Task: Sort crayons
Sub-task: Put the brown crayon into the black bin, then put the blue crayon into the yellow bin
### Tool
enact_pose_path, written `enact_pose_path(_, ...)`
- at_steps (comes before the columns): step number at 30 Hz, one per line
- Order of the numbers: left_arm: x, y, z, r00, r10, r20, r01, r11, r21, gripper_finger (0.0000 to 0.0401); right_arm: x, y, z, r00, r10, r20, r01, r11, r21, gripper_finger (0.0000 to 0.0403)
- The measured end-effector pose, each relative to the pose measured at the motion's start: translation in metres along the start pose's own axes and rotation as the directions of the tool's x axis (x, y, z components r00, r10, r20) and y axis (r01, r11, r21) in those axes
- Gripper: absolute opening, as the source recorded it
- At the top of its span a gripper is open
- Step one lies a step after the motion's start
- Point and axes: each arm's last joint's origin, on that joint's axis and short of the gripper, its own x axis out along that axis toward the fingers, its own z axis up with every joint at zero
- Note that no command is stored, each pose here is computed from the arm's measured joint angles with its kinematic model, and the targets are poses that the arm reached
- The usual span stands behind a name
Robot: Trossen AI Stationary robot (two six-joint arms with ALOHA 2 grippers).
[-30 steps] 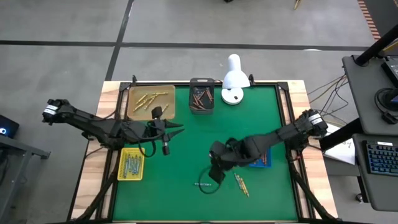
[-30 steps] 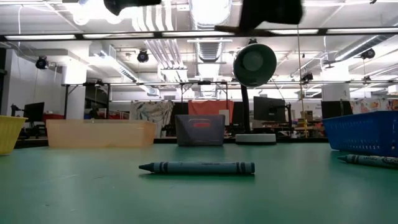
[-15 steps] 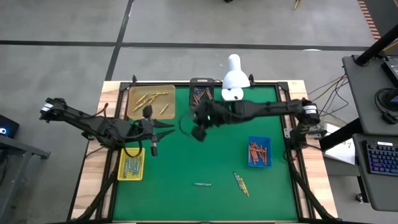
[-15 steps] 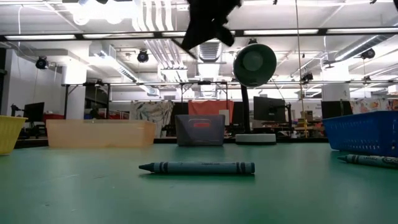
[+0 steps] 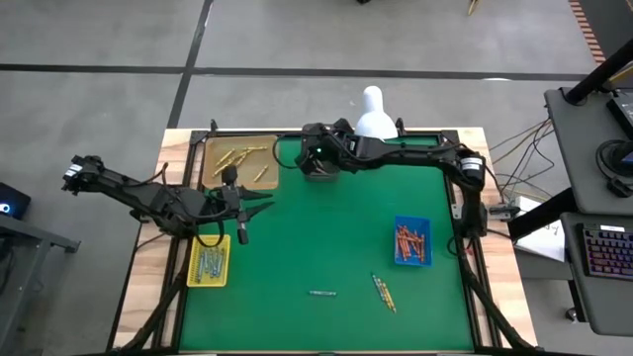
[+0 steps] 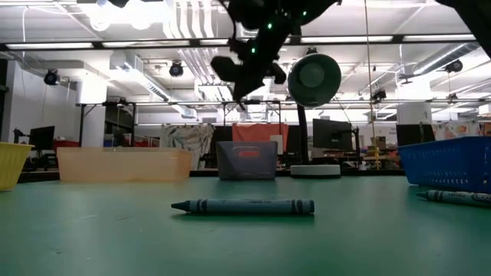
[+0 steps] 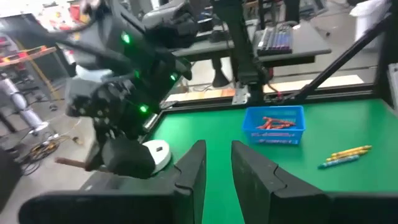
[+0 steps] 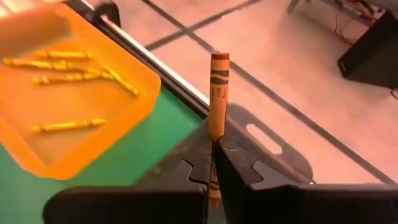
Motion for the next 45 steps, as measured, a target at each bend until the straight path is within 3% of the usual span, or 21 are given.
enact_pose_path(10,0.001,0.000,-0.001,1.000,0.029,-0.012,-0.029,1.000,0.002,0.0058,0.021,0.008,-0.018,0.998,-0.009,-0.063,0.006,0.999,-0.046,0.0016)
enact_pose_path(19,0.002,0.000,-0.001,1.000,0.029,-0.013,-0.029,0.999,-0.019,0.0058,0.021,0.010,-0.018,0.995,0.062,-0.082,-0.063,0.998,-0.004,0.0088)
enact_pose_path(26,0.002,-0.001,-0.003,0.999,0.027,-0.024,-0.029,0.998,-0.060,0.0058,0.015,0.014,-0.017,0.993,0.086,-0.078,-0.090,0.994,-0.054,0.0121)
enact_pose_path(31,0.002,-0.001,-0.007,0.998,0.023,-0.060,-0.030,0.993,-0.113,0.0058,-0.015,0.020,-0.005,0.974,0.218,-0.061,-0.222,0.972,-0.080,0.0121)
enact_pose_path(39,0.007,-0.008,-0.012,0.995,0.010,-0.100,-0.027,0.985,-0.169,0.0058,-0.090,0.027,0.005,0.940,0.334,-0.069,-0.341,0.930,-0.139,0.0105)
enact_pose_path(45,0.021,-0.020,-0.022,0.988,0.005,-0.155,-0.033,0.984,-0.177,0.0058,-0.150,0.037,0.004,0.858,0.507,-0.086,-0.514,0.839,-0.178,0.0096)
